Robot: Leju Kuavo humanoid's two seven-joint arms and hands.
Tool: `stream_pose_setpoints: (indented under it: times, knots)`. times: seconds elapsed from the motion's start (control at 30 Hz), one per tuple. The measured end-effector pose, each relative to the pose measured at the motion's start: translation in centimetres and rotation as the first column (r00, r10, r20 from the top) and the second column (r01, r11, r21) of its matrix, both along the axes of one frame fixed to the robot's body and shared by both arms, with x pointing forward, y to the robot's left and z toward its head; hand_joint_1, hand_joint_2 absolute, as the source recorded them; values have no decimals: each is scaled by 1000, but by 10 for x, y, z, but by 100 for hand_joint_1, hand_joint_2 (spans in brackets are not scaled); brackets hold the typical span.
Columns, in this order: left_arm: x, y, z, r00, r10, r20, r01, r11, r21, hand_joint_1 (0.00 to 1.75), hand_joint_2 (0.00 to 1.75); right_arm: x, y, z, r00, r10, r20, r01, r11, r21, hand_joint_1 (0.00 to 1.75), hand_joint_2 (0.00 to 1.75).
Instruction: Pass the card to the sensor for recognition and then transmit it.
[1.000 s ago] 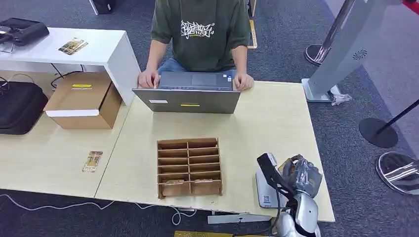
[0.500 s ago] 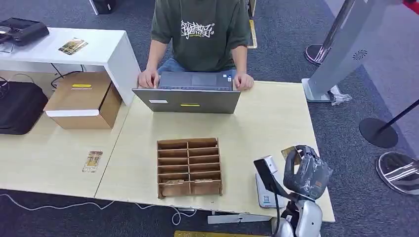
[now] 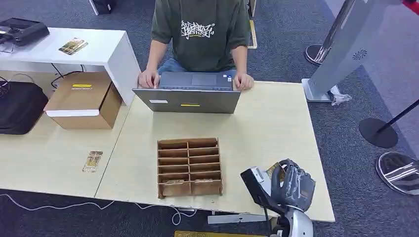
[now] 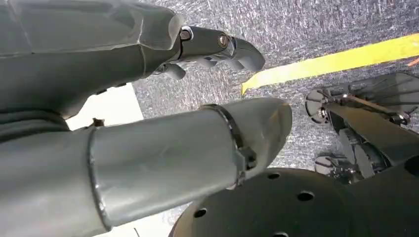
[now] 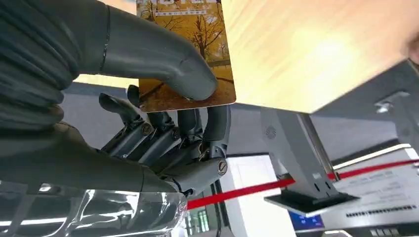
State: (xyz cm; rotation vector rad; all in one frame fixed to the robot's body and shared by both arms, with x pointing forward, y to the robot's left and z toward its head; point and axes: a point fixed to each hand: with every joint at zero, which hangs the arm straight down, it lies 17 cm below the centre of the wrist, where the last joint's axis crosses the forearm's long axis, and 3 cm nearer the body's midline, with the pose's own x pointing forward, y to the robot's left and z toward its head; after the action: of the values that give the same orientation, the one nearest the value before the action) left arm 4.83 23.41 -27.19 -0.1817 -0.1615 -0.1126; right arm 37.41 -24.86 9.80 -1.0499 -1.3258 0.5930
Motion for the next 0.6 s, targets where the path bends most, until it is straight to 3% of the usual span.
stream_pose_setpoints:
  times: [0.6]
  knots:
    - [2, 0, 0, 1000, 5, -4, -5, 1000, -2, 0, 0, 2, -1, -49, 991, 4, -134, 0, 1000, 31, 175, 175]
